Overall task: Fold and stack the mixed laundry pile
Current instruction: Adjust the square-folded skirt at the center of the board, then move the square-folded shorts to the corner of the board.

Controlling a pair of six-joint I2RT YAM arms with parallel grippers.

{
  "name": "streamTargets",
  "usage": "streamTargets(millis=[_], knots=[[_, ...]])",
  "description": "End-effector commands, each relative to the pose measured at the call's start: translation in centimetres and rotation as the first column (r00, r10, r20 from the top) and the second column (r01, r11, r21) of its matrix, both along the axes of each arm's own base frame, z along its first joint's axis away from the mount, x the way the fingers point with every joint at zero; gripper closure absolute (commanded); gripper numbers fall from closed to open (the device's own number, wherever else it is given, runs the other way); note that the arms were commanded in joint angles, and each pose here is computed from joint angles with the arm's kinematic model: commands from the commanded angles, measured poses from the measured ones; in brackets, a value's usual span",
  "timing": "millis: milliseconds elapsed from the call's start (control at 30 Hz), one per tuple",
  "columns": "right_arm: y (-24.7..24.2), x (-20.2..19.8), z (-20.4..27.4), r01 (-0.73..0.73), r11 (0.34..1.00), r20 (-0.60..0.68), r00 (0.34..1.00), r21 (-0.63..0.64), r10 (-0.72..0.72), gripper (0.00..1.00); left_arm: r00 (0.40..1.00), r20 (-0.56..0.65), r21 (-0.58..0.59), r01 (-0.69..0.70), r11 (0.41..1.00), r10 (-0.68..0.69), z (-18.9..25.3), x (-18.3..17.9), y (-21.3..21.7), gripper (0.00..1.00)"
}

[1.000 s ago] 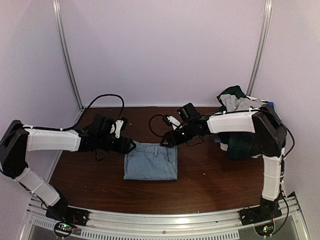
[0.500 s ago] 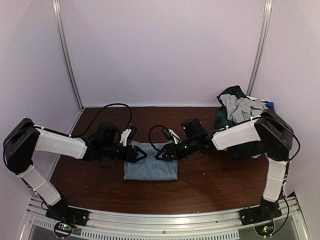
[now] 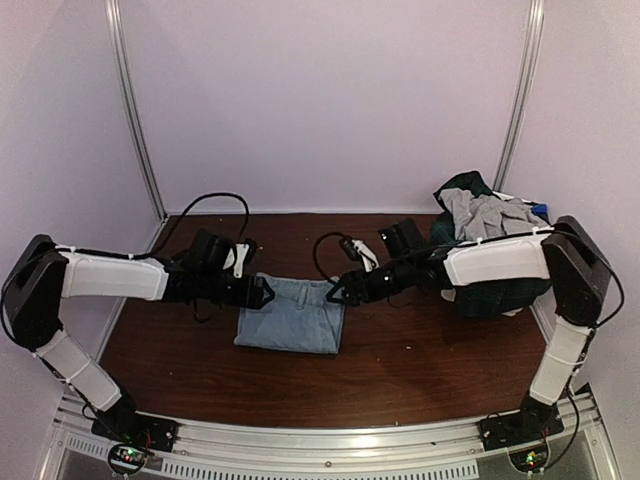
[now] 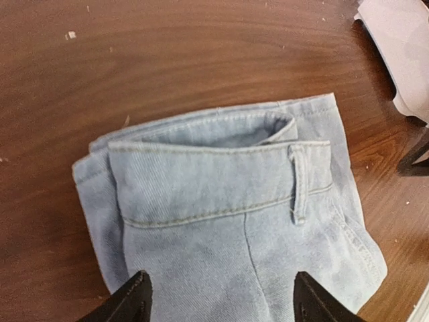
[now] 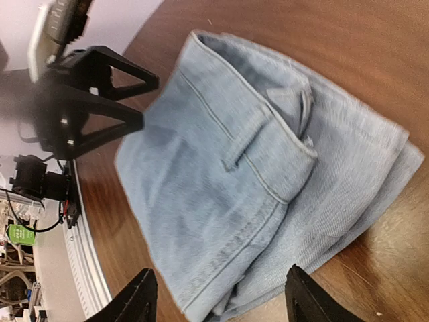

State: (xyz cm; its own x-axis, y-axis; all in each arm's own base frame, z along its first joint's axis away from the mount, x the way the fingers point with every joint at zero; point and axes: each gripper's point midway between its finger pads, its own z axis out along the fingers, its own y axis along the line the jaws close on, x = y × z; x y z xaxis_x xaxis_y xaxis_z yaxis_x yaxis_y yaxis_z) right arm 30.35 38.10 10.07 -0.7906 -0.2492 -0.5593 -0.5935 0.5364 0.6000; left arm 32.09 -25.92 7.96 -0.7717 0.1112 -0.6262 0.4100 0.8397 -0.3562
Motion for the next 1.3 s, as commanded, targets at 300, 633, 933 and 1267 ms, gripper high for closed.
streamTargets(millis=[300, 633, 933, 1267], knots=[[-11.7, 2.9, 18.9, 0.321, 0.943, 0.479, 0.817, 0.087, -0.322, 0.00, 0.994, 0.056, 0.395, 0.060, 0.917, -0.089, 1.6, -2.6, -3.2, 0.25], [-18.5, 3.2, 19.0, 0.470, 0.880, 0.499, 0.747, 0.072, -0.440, 0.00, 0.991, -0.134, 0.411, 0.062, 0.910, -0.007, -5.7, -0.9, -5.2, 0.24], [-21.0, 2.8, 19.2, 0.522, 0.850, 0.547, 0.691, 0.073, -0.472, 0.00, 0.962, -0.173, 0.469, -0.107, 0.877, 0.210, -7.5, 8.1, 4.9, 0.28], [-23.5, 2.2, 19.8, 0.551, 0.832, 0.574, 0.661, 0.066, -0.483, 0.00, 0.937, -0.162, 0.518, -0.185, 0.835, 0.308, -7.7, 16.2, 15.5, 0.28]])
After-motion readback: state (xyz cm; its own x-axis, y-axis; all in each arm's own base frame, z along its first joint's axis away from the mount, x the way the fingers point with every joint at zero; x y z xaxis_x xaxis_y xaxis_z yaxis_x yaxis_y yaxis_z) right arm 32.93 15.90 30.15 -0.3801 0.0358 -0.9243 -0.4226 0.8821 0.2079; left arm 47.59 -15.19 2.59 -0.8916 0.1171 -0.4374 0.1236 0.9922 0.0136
